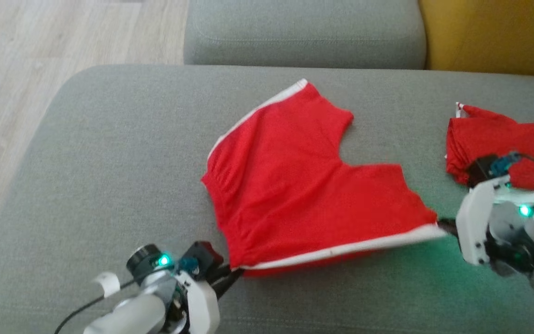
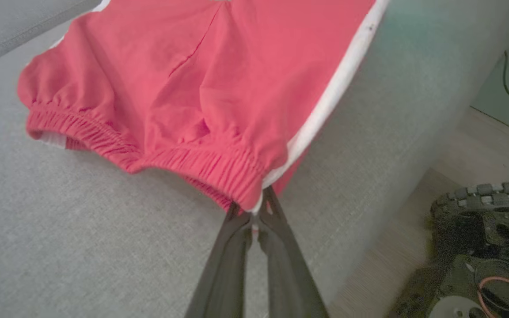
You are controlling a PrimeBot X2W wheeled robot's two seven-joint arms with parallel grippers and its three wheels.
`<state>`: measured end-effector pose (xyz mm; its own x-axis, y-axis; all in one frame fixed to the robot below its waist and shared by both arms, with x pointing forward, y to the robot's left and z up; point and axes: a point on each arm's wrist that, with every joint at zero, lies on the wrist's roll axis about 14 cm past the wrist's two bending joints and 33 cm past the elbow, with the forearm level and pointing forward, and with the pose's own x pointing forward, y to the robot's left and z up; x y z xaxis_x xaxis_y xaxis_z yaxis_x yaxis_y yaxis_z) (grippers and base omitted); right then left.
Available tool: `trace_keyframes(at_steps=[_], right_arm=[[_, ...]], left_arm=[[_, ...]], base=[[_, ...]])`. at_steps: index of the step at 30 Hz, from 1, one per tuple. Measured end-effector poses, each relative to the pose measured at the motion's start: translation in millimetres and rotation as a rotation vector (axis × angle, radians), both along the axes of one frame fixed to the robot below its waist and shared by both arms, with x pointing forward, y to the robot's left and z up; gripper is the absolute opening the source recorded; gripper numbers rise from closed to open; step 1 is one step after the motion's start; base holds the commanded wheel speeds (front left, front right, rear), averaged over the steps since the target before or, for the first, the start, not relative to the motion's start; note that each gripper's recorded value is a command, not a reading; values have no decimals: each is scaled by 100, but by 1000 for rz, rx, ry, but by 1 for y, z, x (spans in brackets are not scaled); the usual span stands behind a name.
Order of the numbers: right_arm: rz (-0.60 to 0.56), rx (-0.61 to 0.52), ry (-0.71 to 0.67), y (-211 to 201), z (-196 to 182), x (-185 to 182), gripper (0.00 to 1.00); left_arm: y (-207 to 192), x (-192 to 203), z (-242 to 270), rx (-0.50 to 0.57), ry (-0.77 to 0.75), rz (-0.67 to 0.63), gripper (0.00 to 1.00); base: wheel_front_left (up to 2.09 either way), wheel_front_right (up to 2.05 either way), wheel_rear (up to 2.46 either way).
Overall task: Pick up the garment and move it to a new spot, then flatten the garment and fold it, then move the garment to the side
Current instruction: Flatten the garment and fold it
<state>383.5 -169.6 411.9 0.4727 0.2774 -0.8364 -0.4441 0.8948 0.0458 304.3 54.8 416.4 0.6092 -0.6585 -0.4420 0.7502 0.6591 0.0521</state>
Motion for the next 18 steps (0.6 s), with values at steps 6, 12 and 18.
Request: trace_keyframes(at_steps=[6, 12, 18], right_arm=[[33, -26, 109, -9, -4, -30, 0], [40, -16, 150, -14, 6, -40, 0], [34, 27, 42, -1, 39, 3, 0]], left_arm=[[-8, -23, 2, -25, 52, -14, 0], [-20, -46, 10, -70, 94, -29, 0], [-5, -17, 34, -104, 28, 67, 0]], base=[[0, 0, 0], [0, 0, 0], [0, 0, 0]])
